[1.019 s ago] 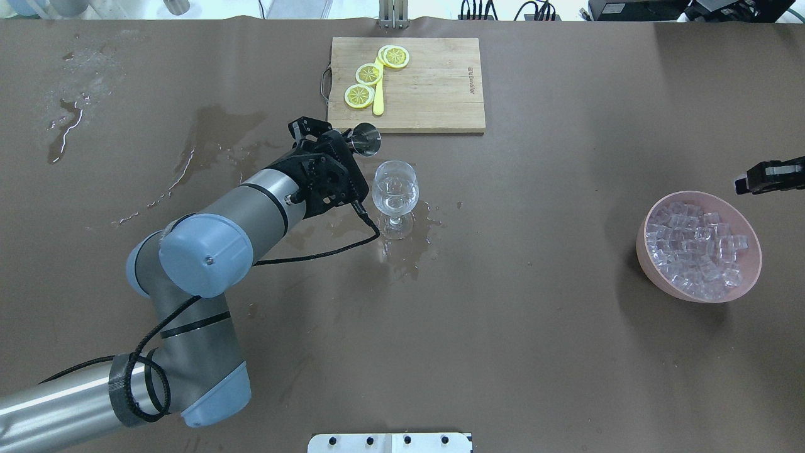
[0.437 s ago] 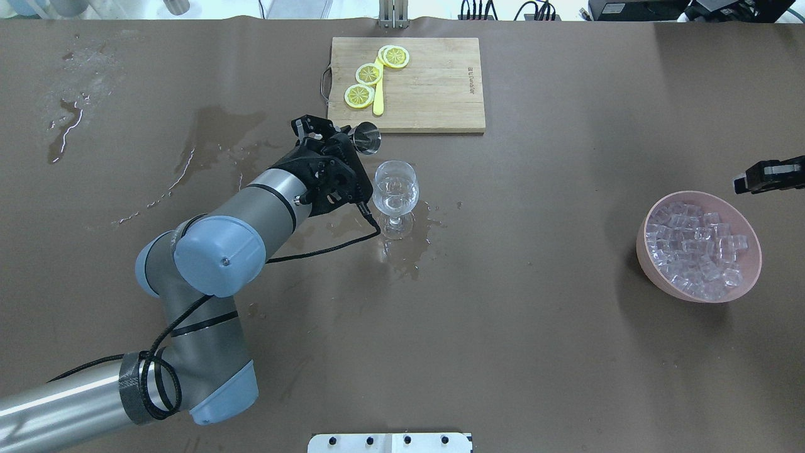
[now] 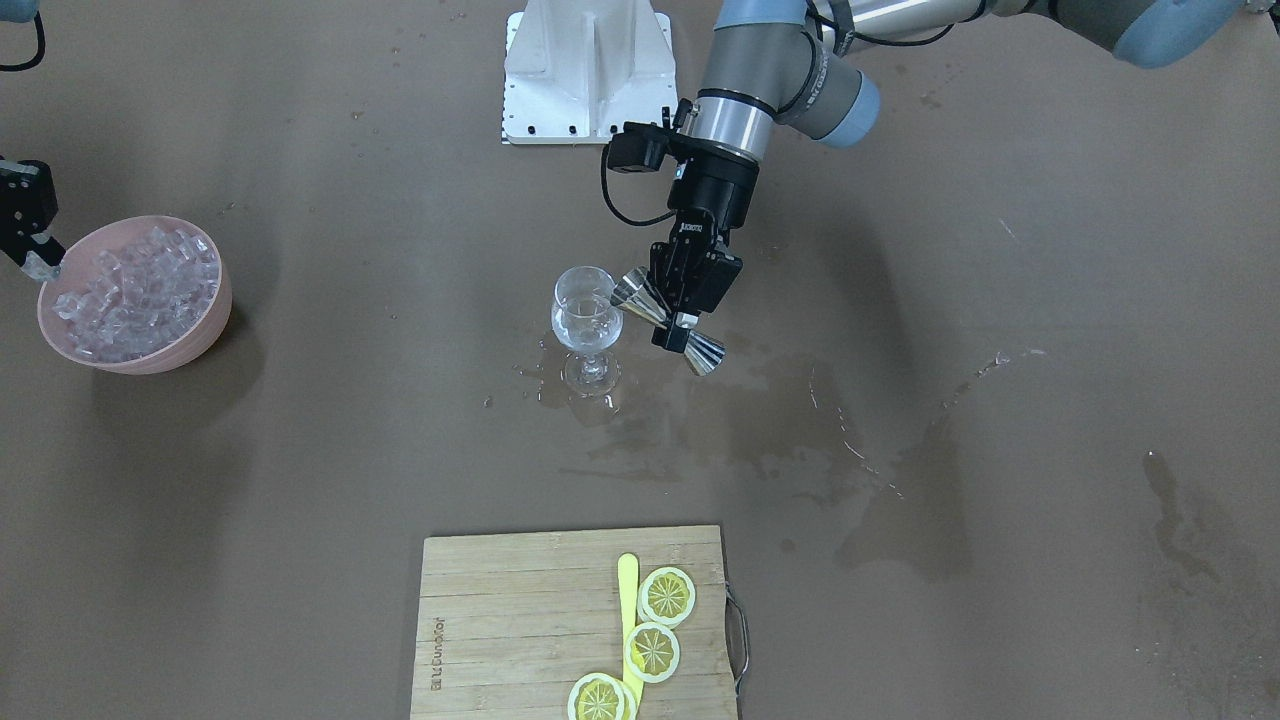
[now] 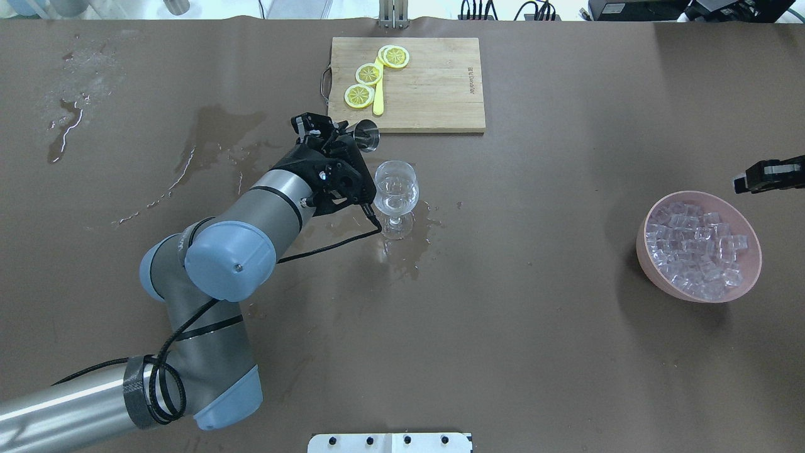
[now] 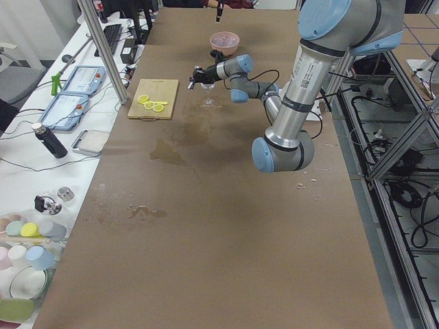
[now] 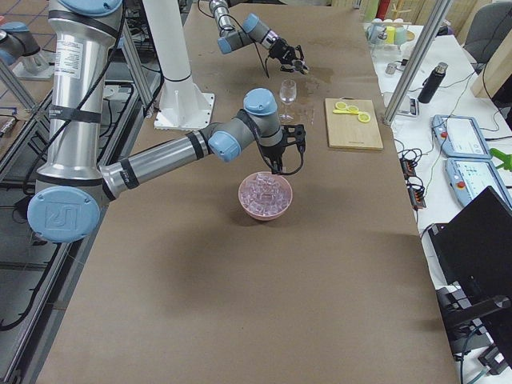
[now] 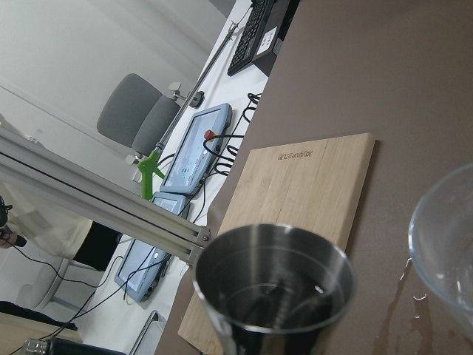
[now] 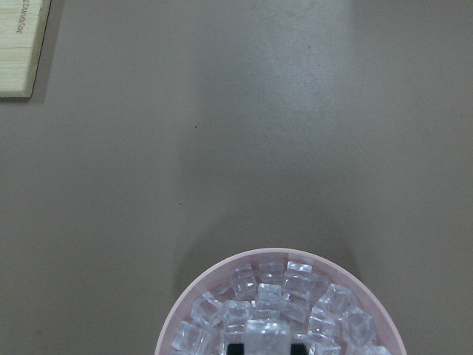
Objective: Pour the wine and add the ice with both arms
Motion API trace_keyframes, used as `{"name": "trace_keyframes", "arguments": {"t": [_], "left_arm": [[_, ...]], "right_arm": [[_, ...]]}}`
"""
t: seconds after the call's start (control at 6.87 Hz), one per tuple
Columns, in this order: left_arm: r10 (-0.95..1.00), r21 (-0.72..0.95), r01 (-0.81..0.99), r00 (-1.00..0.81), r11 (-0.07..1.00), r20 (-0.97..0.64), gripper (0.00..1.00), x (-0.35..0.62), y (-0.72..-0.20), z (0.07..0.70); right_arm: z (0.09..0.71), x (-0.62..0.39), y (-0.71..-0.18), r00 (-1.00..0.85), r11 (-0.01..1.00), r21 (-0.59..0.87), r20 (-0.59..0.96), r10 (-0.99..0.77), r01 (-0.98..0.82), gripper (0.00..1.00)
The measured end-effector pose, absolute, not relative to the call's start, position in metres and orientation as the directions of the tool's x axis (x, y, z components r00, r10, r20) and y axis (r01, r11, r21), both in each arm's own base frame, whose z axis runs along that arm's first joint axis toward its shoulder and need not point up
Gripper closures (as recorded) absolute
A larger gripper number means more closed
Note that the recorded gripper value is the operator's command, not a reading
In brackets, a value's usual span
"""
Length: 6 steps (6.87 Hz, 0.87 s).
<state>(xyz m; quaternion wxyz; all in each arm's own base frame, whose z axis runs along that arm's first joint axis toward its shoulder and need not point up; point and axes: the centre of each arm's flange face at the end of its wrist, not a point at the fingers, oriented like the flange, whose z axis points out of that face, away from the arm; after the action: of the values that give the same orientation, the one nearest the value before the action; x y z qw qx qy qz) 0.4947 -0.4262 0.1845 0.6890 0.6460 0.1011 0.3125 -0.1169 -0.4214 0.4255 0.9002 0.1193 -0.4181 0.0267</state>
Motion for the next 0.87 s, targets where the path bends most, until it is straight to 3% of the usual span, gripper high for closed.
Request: {"name": "trace_keyframes", "arguments": {"t": [0.87], "left_arm": [[0.524,0.906,-0.411,0.752,-0.101,0.4,1.0,0.517,-0.397,0.167]], "right_arm": [[0.426,-0.117,-0.423,0.651,0.97,0.194,0.758,-0.052,-0.149,0.81]]}}
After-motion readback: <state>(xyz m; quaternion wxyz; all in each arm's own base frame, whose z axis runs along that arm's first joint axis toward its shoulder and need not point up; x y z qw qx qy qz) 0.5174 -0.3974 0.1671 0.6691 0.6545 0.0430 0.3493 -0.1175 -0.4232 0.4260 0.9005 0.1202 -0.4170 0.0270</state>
